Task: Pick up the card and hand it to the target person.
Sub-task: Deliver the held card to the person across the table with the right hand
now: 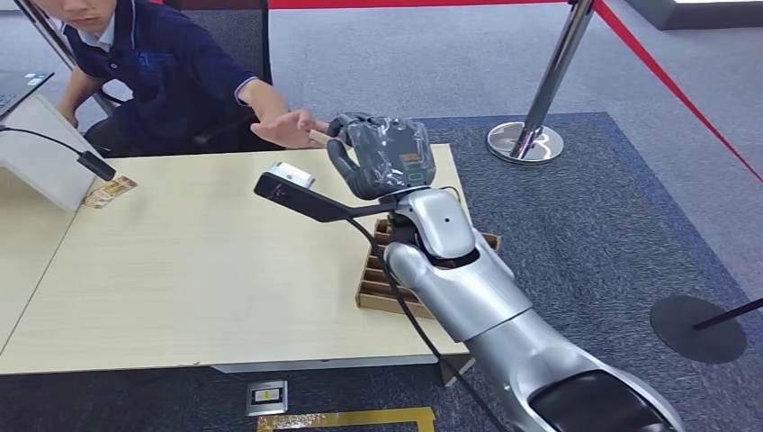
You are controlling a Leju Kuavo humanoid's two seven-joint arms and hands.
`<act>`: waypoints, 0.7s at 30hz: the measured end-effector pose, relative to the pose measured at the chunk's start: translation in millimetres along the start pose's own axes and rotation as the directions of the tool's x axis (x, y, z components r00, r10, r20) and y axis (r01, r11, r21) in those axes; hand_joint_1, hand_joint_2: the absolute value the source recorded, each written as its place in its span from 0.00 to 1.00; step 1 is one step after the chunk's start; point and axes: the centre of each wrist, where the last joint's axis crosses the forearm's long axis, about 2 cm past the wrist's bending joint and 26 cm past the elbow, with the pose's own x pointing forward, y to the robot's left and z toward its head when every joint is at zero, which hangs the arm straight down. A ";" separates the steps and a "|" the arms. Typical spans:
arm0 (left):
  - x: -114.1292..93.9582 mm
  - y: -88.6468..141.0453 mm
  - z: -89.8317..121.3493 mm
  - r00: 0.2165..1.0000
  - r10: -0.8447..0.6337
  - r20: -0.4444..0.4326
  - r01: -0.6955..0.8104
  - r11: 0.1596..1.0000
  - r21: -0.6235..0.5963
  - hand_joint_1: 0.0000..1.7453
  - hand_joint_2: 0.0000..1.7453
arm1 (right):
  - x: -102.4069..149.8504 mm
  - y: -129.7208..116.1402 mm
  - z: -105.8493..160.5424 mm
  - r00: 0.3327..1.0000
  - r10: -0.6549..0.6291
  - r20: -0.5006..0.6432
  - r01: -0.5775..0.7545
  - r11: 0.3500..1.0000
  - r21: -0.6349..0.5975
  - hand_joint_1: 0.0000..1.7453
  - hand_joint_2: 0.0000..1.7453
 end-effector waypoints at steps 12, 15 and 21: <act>-0.3 -0.2 0.1 1.000 0.000 -0.005 0.000 1.000 -0.001 0.00 0.00 | 11.3 23.7 1.0 0.999 -0.041 -0.005 0.041 0.993 0.111 1.00 1.00; -0.3 -0.1 0.1 1.000 -0.002 -0.005 0.002 1.000 -0.001 0.00 0.00 | 10.8 26.5 2.8 0.999 -0.041 -0.007 0.041 0.991 0.125 1.00 1.00; -0.4 -0.2 0.1 1.000 -0.001 -0.006 0.001 1.000 -0.001 0.00 0.00 | 10.4 30.4 5.2 0.999 -0.046 -0.011 0.048 0.988 0.146 0.50 1.00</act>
